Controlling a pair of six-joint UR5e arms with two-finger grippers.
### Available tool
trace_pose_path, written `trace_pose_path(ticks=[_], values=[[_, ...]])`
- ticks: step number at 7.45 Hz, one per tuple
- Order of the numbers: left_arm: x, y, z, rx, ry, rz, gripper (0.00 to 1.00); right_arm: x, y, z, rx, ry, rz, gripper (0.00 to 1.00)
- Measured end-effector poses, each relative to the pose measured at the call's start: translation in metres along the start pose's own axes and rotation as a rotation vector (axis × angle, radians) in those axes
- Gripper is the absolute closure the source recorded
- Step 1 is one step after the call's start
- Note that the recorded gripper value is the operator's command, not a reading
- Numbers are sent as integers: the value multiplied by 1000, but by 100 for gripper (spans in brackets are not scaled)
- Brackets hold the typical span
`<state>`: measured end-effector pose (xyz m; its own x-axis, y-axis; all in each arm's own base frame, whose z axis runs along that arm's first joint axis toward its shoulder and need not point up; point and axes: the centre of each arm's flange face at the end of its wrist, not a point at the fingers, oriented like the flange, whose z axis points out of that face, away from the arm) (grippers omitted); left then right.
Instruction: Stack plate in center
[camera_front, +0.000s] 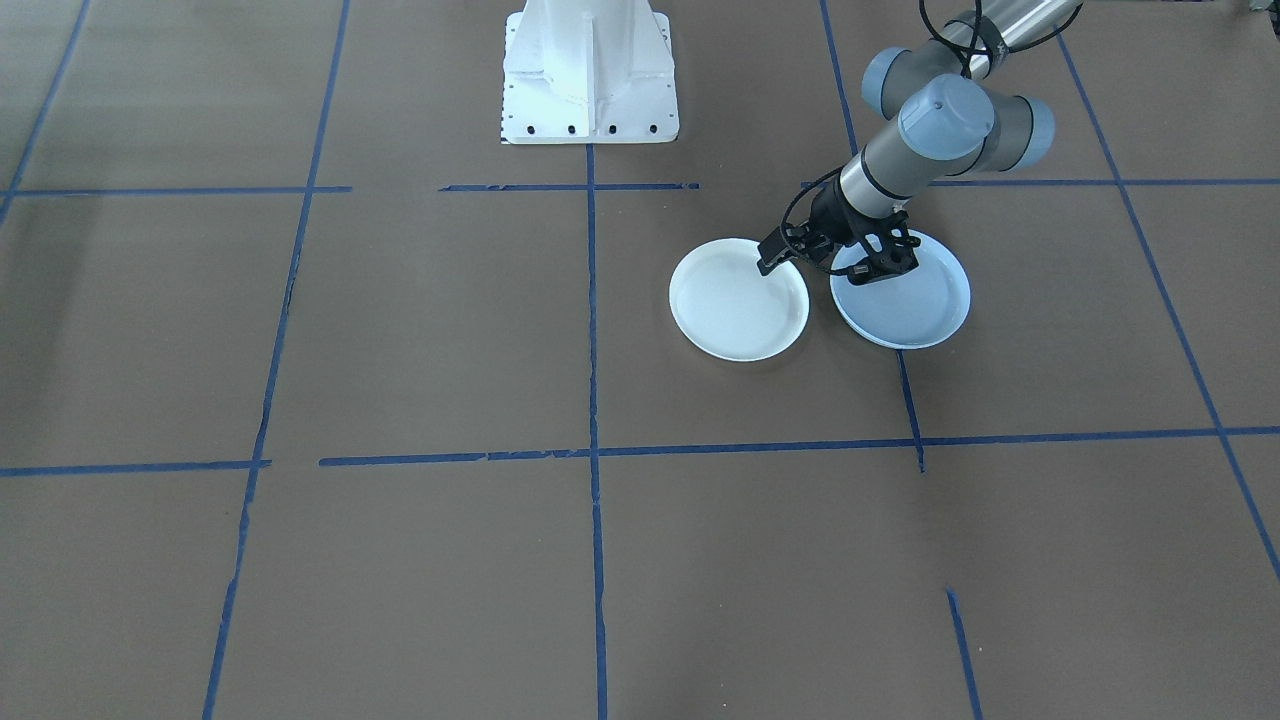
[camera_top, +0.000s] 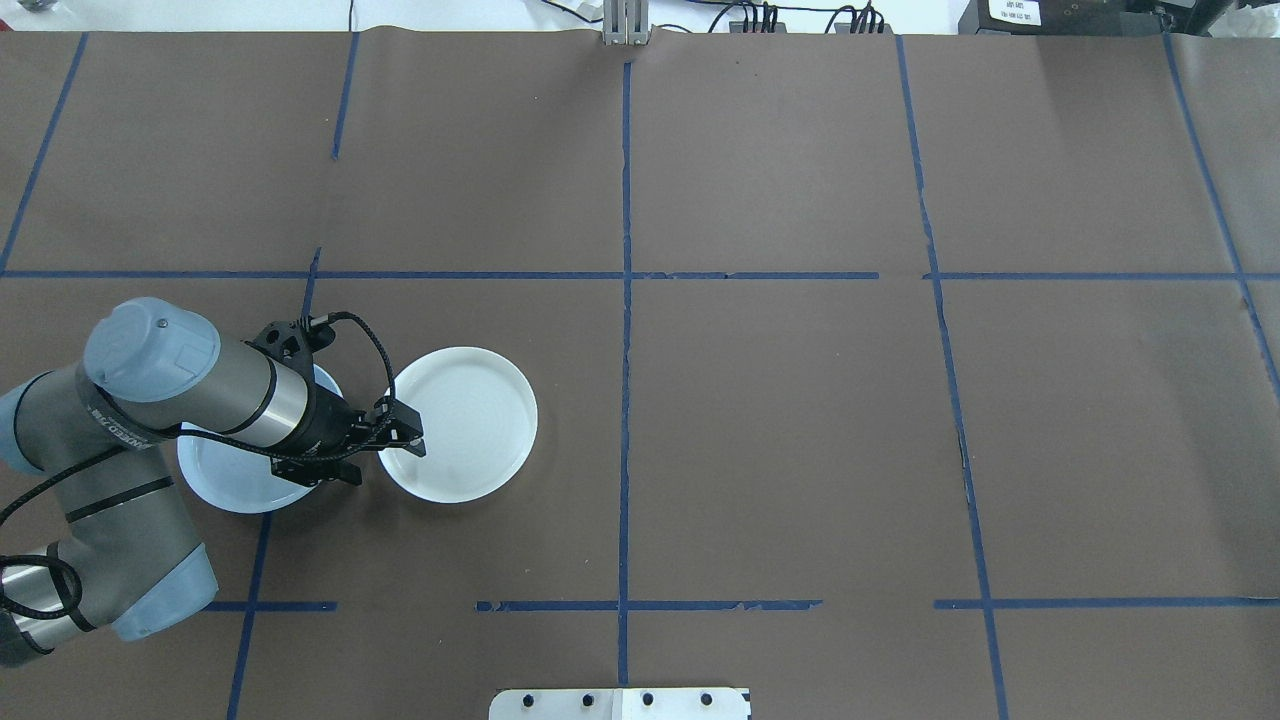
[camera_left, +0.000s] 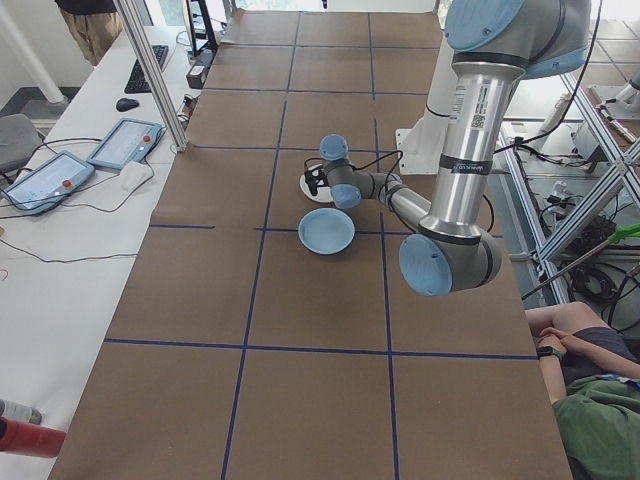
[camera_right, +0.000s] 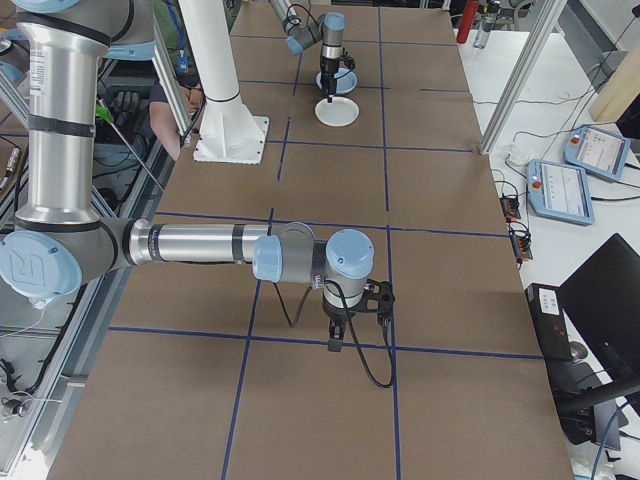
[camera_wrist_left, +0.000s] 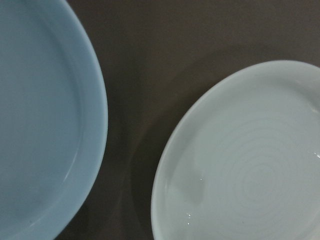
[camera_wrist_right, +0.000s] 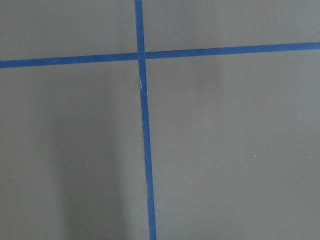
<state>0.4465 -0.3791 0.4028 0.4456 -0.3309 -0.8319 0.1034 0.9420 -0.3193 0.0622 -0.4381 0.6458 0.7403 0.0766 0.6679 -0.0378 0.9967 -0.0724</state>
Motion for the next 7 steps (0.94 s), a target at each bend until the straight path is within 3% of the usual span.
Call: trace_pose_path(ticks=[1, 5, 7], values=[[0, 0, 1, -4, 0, 2, 100, 0, 0, 0, 0, 0, 0, 0], [4, 1, -9, -9, 16, 10, 100, 0, 0, 0, 0, 0, 0, 0], [6, -13, -43, -43, 56, 20, 100, 0, 0, 0, 0, 0, 0, 0]])
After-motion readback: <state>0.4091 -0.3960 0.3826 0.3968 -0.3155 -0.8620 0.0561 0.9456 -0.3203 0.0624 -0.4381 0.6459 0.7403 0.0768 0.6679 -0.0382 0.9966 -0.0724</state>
